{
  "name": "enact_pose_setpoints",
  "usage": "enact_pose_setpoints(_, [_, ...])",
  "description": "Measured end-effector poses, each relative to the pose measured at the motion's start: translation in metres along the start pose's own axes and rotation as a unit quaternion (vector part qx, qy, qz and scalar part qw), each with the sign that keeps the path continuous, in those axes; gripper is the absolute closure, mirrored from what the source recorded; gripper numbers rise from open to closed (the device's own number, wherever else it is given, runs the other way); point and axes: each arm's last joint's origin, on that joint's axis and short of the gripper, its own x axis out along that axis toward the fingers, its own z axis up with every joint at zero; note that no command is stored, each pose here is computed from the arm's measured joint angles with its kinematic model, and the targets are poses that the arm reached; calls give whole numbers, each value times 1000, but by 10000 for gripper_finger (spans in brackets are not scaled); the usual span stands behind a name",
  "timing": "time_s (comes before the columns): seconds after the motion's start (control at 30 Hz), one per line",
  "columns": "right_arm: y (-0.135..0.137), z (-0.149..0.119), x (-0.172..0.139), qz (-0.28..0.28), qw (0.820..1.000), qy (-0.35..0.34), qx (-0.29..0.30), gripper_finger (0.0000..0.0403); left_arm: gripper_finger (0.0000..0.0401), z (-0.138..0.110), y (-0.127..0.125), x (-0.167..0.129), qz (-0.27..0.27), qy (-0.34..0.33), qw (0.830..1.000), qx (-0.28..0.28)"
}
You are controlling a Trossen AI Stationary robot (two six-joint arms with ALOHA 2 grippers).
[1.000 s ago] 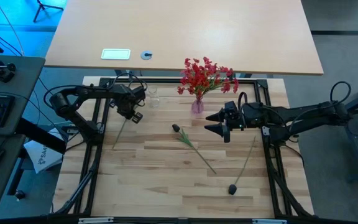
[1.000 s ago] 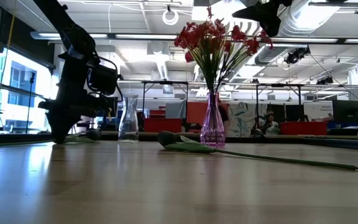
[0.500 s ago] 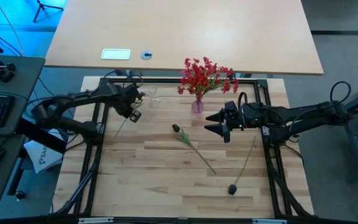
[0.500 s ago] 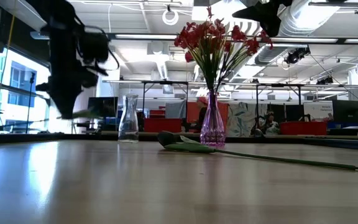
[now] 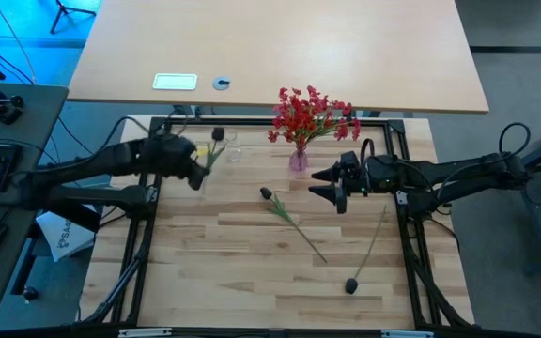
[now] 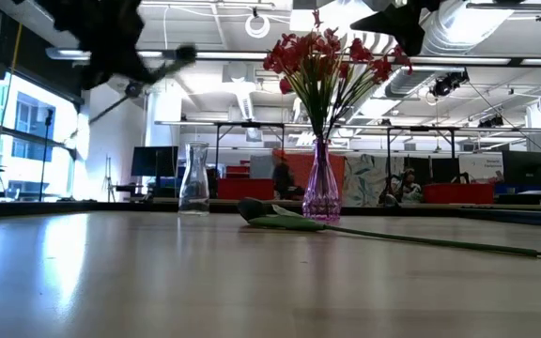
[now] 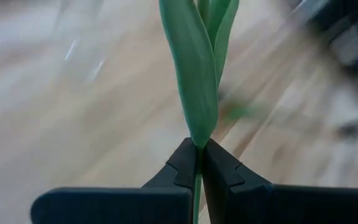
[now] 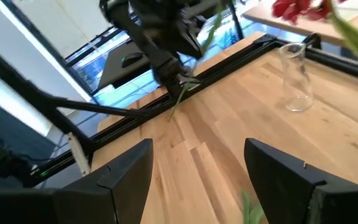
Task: Sort flowers into vase by color
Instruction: Put the top black tulip into the transparent vase
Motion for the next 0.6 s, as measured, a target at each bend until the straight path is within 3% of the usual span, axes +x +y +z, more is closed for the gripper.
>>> enact_pose_setpoints(0.13, [-1,0,0,-14,1000,-8,5,156,401,23,-26,-6,-75,-159,984,32])
enact_pose_setpoints(0.27, [-1,1,0,-15,1000,-9,11,156,401,38,-43,-5,-99,-256,949,155])
enact_pose_setpoints(0.43, [-1,1,0,-15,1000,-9,13,156,401,51,-48,-11,-26,-289,922,256])
enact_pose_setpoints(0.53, [-1,0,0,-16,1000,-10,22,156,401,62,-48,-23,23,-327,909,258])
enact_pose_setpoints(0.6, [-1,1,0,-25,999,-14,21,156,401,69,-47,-30,29,-358,901,244])
